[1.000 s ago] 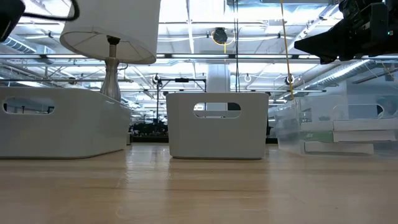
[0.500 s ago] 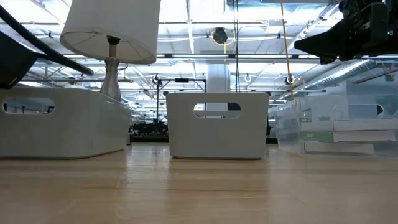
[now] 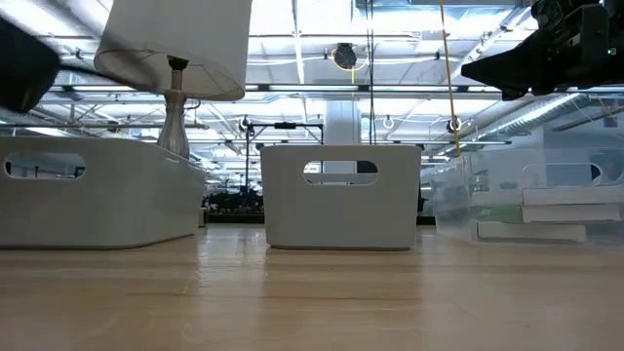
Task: Pick and place items into bin
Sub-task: Put the white charger adapter into the left gray bin
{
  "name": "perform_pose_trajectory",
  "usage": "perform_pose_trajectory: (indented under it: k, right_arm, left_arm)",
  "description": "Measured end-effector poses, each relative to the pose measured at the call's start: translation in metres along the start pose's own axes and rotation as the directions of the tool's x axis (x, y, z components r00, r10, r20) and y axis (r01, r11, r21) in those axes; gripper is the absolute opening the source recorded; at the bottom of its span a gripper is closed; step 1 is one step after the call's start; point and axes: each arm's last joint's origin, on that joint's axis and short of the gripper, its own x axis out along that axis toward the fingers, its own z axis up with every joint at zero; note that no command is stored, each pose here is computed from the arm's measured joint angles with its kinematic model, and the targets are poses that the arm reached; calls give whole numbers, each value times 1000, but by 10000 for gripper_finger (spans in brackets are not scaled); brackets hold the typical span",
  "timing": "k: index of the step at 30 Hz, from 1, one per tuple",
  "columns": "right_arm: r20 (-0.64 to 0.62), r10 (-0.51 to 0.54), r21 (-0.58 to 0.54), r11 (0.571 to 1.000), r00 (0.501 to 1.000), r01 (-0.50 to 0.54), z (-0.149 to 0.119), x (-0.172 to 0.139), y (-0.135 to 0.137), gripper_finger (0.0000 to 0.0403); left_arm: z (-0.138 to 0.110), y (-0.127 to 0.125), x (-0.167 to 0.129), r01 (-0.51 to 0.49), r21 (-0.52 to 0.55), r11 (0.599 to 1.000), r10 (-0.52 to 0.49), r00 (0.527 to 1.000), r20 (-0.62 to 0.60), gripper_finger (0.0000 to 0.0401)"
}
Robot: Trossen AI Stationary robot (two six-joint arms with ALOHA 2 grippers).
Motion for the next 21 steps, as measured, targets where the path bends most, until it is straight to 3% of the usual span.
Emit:
perform_pose_trajectory:
  k: [7, 12, 14, 17, 21]
  right_arm:
    - [0, 0, 2, 1000, 1000, 0, 0, 0, 0, 4]
    - [0, 0, 2, 1000, 1000, 0, 0, 0, 0, 4]
    - [0, 0, 2, 1000, 1000, 0, 0, 0, 0, 4]
    - [0, 0, 2, 1000, 1000, 0, 0, 0, 0, 4]
    - [-3, 0, 1, 1000, 1000, 0, 0, 0, 0, 4]
  left_arm:
    - [12, -14, -48, 135, 151, 979, -152, 982, 109, 97]
    - [23, -19, -102, 109, 304, 947, -214, 916, 338, 97]
    - [27, -14, -121, 26, 322, 946, -177, 877, 447, 97]
    - [37, 4, -136, -117, 218, 969, -24, 831, 556, 97]
    - [52, 27, -128, -227, 81, 971, 149, 831, 537, 97]
